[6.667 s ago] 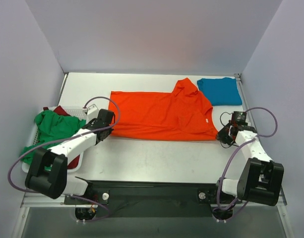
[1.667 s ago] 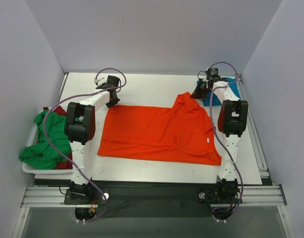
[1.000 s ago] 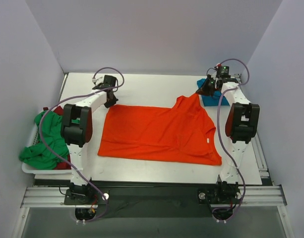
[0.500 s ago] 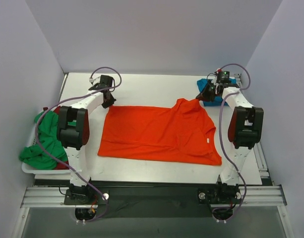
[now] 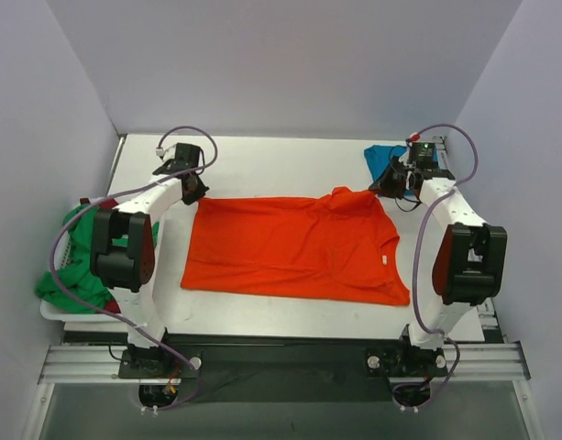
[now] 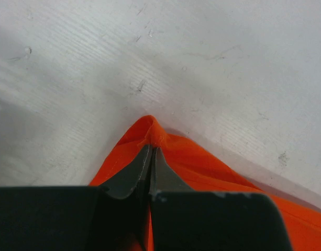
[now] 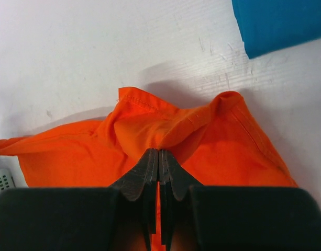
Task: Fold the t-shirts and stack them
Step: Grap the side of the flattened tshirt furthest away from the robot with both arms, then fold the other side of the tshirt into a rectangle
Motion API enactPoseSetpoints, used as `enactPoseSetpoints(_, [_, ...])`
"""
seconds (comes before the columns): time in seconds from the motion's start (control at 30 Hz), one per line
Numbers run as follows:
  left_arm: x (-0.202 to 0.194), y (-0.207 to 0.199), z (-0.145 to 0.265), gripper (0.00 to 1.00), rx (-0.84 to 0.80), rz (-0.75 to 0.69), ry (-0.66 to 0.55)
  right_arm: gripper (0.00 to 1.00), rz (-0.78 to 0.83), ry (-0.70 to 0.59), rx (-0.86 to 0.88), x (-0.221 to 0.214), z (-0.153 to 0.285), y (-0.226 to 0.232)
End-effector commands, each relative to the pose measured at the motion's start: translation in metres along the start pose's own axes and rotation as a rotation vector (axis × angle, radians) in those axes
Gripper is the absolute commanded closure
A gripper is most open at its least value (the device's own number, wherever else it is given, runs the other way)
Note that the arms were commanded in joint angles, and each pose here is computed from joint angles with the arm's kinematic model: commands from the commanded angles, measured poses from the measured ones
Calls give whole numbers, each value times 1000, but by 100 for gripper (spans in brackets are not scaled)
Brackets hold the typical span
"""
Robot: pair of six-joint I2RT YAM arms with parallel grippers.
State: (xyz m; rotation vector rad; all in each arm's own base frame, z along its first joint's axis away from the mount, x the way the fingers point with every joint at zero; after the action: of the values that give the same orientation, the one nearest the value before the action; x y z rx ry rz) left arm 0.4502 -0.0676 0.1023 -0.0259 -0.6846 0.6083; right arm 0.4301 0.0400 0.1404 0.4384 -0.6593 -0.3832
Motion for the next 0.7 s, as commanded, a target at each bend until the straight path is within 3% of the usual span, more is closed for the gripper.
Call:
enactPoseSetpoints(0.0, [17, 1, 19, 100, -46, 40, -56, 100, 11, -63, -8, 1, 21, 4])
enactPoseSetpoints(0.67, [-19, 38, 43, 100, -55, 93, -41, 100, -22, -128, -80, -67, 65, -25])
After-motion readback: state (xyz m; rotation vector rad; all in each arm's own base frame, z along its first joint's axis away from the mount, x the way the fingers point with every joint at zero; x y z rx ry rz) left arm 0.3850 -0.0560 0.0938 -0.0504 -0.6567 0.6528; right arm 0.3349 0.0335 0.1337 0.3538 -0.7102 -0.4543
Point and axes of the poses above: each gripper's point midway between its finger pads, its own z axis back along the fingers, its own y axis along the line the jaws close on, x = y × z, the point moved 3 cm from there along z, back along the fingers
